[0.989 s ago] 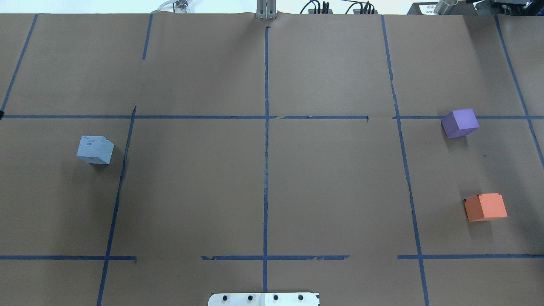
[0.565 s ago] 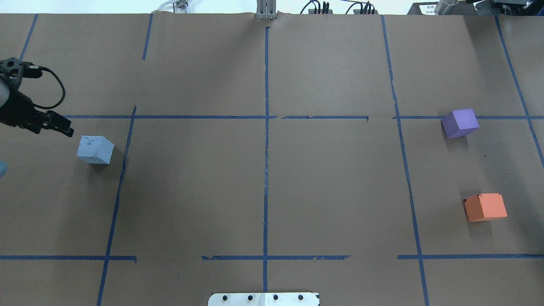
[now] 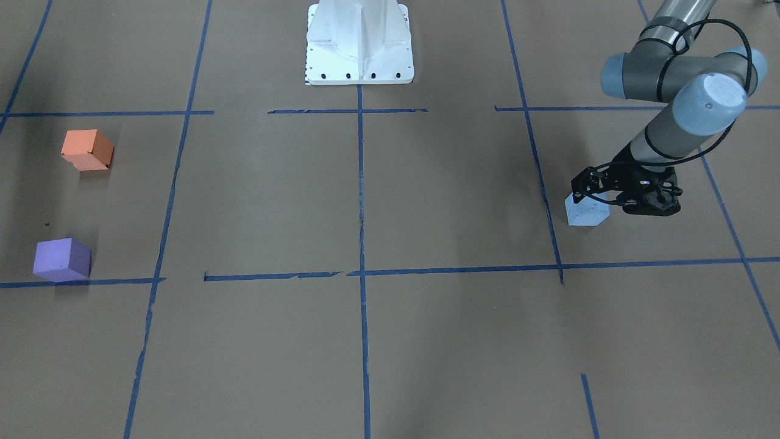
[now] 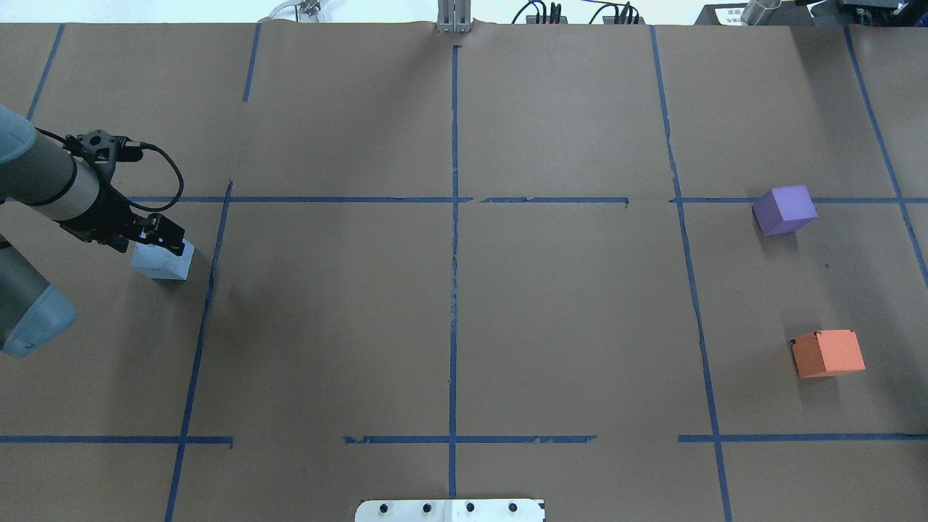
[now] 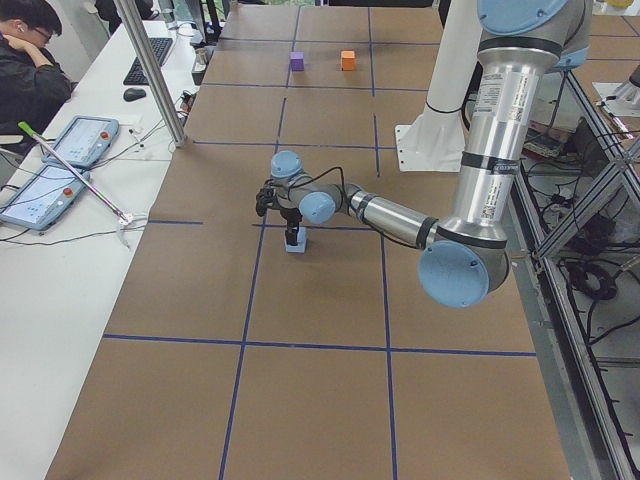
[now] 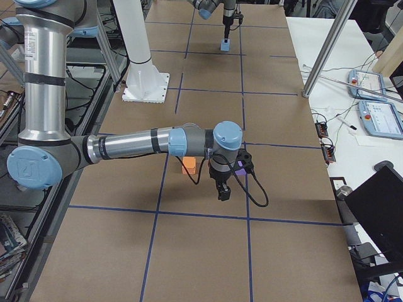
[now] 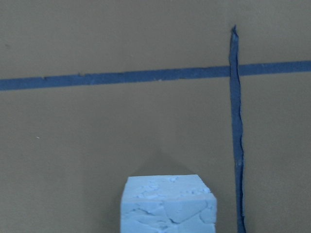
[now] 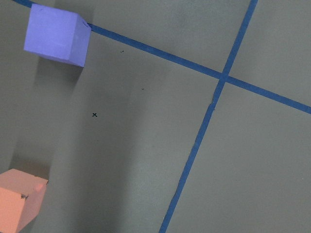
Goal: Place blue block between orange and purple blocks
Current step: 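Reach the left gripper down and grasp the light blue cube, then carry the light blue cube with the left gripper to the table center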
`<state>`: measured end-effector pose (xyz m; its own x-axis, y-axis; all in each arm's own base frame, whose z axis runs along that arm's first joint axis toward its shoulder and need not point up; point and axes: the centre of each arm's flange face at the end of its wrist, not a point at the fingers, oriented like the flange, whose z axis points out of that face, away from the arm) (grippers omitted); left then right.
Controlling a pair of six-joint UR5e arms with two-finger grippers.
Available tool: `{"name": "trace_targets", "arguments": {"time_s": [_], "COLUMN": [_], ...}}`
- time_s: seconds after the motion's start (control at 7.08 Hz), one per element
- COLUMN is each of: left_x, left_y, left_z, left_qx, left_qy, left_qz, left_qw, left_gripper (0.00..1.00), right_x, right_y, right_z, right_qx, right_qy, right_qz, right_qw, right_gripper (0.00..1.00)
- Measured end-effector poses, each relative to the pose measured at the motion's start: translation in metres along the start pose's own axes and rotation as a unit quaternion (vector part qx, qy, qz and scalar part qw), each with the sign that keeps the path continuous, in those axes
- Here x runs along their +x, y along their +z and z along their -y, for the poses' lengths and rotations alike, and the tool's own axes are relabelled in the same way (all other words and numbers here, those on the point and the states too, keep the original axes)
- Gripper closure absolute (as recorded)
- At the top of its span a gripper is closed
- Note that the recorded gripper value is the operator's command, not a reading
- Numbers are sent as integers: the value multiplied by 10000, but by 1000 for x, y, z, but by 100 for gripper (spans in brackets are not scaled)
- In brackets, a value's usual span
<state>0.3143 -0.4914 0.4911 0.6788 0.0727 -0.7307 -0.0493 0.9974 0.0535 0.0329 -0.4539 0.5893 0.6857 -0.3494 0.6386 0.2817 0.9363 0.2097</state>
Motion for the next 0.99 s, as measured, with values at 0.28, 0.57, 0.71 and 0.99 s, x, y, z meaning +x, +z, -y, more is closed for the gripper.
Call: {"name": "trace_targets", "arguments": {"time_s": [0.28,0.57,0.71,0.99], "left_x": [5,11,22,76], "left_y": [22,29,22,-7], "left_z": [-5,-6,-1,25], "left_qx": [119,138,197,414], "left_qy": [81,123,167,207], "left_qz": [334,402,342,118], "left_qw": [9993,9990,9991,9989], "left_gripper": [20,80,80,79], "right_x": [0,0,0,0], "right_y": [0,0,0,0], "right_z": [0,0,0,0], "right_qx": [-3,-3,-4,-2], "right_qy": [2,4,4,1], "right_qz": [0,4,4,-1], "right_qw": [10000,10000,10000,10000], "right_gripper": [0,0,0,0]}}
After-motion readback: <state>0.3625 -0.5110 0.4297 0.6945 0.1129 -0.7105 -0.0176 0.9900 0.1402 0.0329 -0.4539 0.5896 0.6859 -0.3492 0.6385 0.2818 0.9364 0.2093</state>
